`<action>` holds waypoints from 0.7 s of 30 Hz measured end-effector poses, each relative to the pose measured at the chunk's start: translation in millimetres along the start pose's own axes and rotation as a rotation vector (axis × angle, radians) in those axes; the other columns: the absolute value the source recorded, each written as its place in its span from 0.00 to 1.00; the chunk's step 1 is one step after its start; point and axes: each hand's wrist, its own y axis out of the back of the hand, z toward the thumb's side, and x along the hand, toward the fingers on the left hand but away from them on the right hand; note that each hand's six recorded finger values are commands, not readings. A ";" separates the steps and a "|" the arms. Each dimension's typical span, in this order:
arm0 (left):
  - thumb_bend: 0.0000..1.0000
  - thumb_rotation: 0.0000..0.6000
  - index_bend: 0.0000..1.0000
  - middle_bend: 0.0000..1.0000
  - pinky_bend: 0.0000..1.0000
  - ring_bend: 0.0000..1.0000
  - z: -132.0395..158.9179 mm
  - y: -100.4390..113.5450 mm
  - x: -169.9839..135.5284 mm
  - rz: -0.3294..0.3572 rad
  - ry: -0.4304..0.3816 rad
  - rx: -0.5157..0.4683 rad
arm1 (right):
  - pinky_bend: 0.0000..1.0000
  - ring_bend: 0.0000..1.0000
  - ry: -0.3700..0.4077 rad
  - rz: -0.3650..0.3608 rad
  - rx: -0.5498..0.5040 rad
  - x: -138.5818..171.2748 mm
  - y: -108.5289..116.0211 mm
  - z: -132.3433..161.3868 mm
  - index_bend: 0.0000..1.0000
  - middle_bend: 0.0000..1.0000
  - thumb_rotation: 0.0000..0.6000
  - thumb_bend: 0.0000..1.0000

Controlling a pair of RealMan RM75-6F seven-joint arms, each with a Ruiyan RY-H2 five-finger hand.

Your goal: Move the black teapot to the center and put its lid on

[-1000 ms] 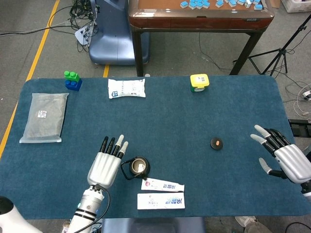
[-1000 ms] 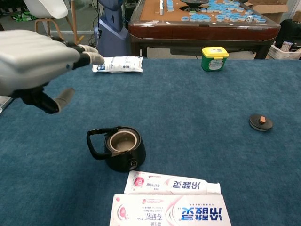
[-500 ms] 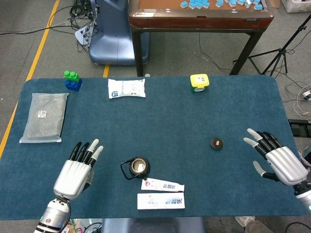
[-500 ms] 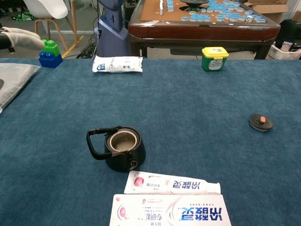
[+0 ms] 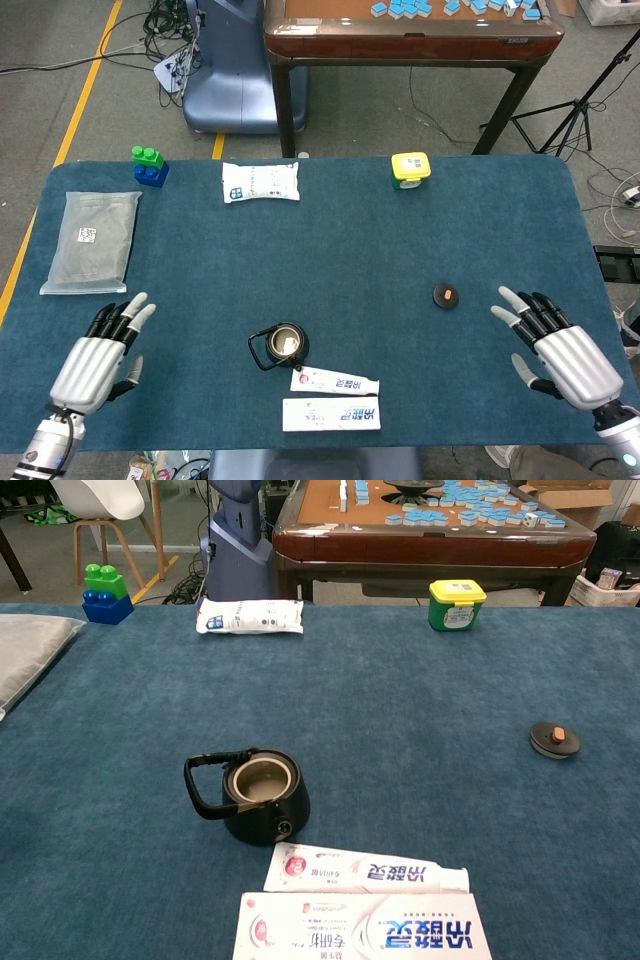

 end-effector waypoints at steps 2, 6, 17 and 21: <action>0.58 1.00 0.00 0.00 0.00 0.00 -15.9 -4.9 -4.7 0.002 0.006 -0.016 | 0.00 0.00 -0.002 0.004 0.001 1.9 -4.4 4.5 0.12 0.00 1.00 0.52; 0.58 1.00 0.00 0.00 0.00 0.00 -42.3 -12.4 -13.2 0.000 0.023 -0.032 | 0.00 0.00 -0.017 0.011 -0.004 8.8 -14.9 11.1 0.12 0.00 1.00 0.52; 0.58 1.00 0.00 0.00 0.00 0.00 -80.5 -22.4 -31.7 0.015 0.058 -0.024 | 0.00 0.00 -0.114 0.028 0.012 25.7 -24.1 1.5 0.12 0.00 1.00 0.52; 0.58 1.00 0.00 0.00 0.00 0.00 -83.9 -25.8 -31.4 0.015 0.054 -0.037 | 0.00 0.00 -0.186 0.050 0.025 25.8 -23.3 -17.2 0.12 0.00 1.00 0.48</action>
